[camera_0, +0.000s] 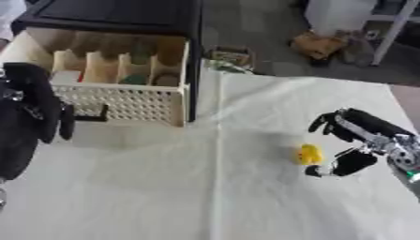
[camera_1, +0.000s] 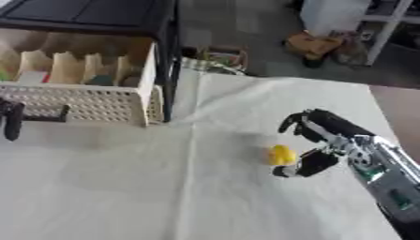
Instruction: Pick up objects from table and place into drawer.
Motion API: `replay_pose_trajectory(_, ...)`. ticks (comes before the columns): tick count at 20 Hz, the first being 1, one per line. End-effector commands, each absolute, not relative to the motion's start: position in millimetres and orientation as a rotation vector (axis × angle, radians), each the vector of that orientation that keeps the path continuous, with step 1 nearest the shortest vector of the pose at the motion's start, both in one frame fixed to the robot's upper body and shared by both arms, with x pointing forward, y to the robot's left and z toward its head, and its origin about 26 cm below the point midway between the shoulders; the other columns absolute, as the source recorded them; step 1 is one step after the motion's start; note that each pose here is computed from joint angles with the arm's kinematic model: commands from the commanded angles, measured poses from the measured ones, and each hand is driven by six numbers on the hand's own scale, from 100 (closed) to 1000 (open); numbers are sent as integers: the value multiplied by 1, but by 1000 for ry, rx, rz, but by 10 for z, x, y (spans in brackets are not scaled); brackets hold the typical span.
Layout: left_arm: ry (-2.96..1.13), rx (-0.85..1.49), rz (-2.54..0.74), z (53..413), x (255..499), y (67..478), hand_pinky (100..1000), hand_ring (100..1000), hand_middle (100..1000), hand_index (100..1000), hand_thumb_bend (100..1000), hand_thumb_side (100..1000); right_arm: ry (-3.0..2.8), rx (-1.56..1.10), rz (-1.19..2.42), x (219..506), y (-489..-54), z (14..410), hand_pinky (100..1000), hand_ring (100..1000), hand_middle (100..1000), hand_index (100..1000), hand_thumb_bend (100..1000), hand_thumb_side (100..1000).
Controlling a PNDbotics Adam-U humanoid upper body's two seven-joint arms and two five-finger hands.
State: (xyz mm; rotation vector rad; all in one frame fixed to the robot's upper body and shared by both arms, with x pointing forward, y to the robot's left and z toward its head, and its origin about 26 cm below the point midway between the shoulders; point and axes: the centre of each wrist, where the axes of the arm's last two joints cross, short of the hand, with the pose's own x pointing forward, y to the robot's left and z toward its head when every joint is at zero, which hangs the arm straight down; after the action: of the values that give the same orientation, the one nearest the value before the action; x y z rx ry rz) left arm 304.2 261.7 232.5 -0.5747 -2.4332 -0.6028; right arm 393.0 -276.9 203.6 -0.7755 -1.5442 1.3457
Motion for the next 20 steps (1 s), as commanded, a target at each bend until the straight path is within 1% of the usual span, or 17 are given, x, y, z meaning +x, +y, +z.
replay_pose_trajectory(1, -2441, -567, -625, 2374, 3029, 2613, 279, 223, 390, 711, 100, 631, -1574, -813, 1315, 3889, -2848, 2240, 776, 693, 100, 728, 656, 290)
replay_pose_trajectory(3, -2437, -570, -628, 2375, 3031, 2605, 278, 222, 390, 709, 100, 632, -1573, -817, 1309, 3888, -2855, 2251, 774, 692, 100, 725, 654, 284)
replay_pose_trajectory(4, -2436, -572, -629, 2376, 3031, 2602, 278, 221, 389, 708, 100, 631, -1572, -819, 1303, 3892, -2860, 2252, 770, 685, 100, 714, 629, 266)
replay_pose_trajectory(5, -2435, -573, -630, 2376, 3032, 2598, 278, 221, 389, 707, 100, 632, -1574, -821, 1290, 3899, -2870, 2247, 769, 682, 100, 712, 642, 271)
replay_pose_trajectory(9, -2436, -573, -629, 2375, 3033, 2590, 276, 219, 388, 705, 100, 629, -1587, -832, 1259, 3909, -2908, 2167, 761, 672, 100, 704, 637, 233)
replay_pose_trajectory(16, -2428, -574, -640, 2367, 3036, 2561, 271, 213, 384, 700, 100, 618, -1599, -902, 1223, 3949, -2985, 1984, 751, 663, 100, 695, 634, 244)
replay_pose_trajectory(20, -2428, -573, -642, 2366, 3037, 2553, 270, 213, 384, 698, 100, 619, -1588, -916, 1219, 3979, -3016, 1917, 747, 663, 100, 700, 629, 227)
